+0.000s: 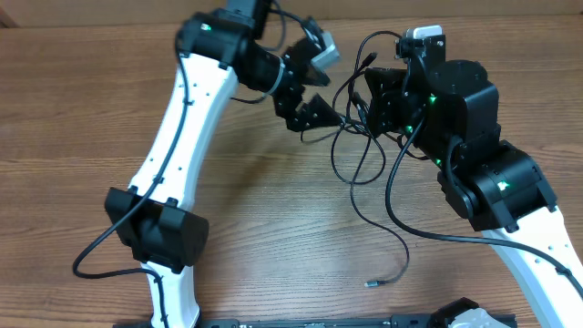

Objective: Untangle cables

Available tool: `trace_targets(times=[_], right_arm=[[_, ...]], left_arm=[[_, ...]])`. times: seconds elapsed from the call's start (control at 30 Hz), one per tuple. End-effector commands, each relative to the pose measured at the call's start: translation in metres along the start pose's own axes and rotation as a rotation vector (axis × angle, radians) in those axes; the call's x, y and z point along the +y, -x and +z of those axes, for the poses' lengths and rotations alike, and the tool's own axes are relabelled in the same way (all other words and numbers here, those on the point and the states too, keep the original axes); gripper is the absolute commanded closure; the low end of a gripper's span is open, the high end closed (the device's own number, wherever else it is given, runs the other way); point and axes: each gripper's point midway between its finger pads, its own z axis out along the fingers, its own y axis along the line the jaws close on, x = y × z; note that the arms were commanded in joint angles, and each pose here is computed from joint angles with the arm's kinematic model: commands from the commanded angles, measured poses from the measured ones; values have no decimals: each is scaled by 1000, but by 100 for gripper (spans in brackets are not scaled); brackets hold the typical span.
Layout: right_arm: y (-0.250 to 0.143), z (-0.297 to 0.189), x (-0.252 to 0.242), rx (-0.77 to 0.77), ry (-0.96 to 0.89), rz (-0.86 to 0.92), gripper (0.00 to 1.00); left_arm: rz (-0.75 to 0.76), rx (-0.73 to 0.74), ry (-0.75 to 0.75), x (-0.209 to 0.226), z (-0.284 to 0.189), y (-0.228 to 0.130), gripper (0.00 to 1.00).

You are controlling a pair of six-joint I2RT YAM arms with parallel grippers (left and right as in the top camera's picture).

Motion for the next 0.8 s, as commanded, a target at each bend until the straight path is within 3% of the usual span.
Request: trace_targets(times=[0.0, 0.13, 0.17, 0.23, 0.3, 0.4, 0.47, 0.77], right_arm=[[12, -13, 1, -47, 0, -12, 96], [14, -21, 1, -56, 2, -12, 96], [15, -24, 1, -61, 3, -12, 96], [17, -30, 2, -70, 5, -12, 96], [18, -36, 2, -79, 6, -15, 96], [19, -42, -7, -87, -42, -13, 96], [16, -44, -23, -82, -130, -12, 96], [13, -52, -100, -61, -470, -19, 96]], left_arm=[[55, 18, -13, 0, 16, -6, 7], [71, 19, 3, 10, 23, -11, 37], [73, 19, 3, 11, 24, -11, 55], [70, 19, 3, 12, 26, -13, 68], [68, 18, 7, 13, 26, -13, 96], [-23, 29, 75, 25, 17, -13, 96], [-147, 34, 188, 36, -14, -10, 96], [-369, 8, 582, 23, -149, -7, 96]])
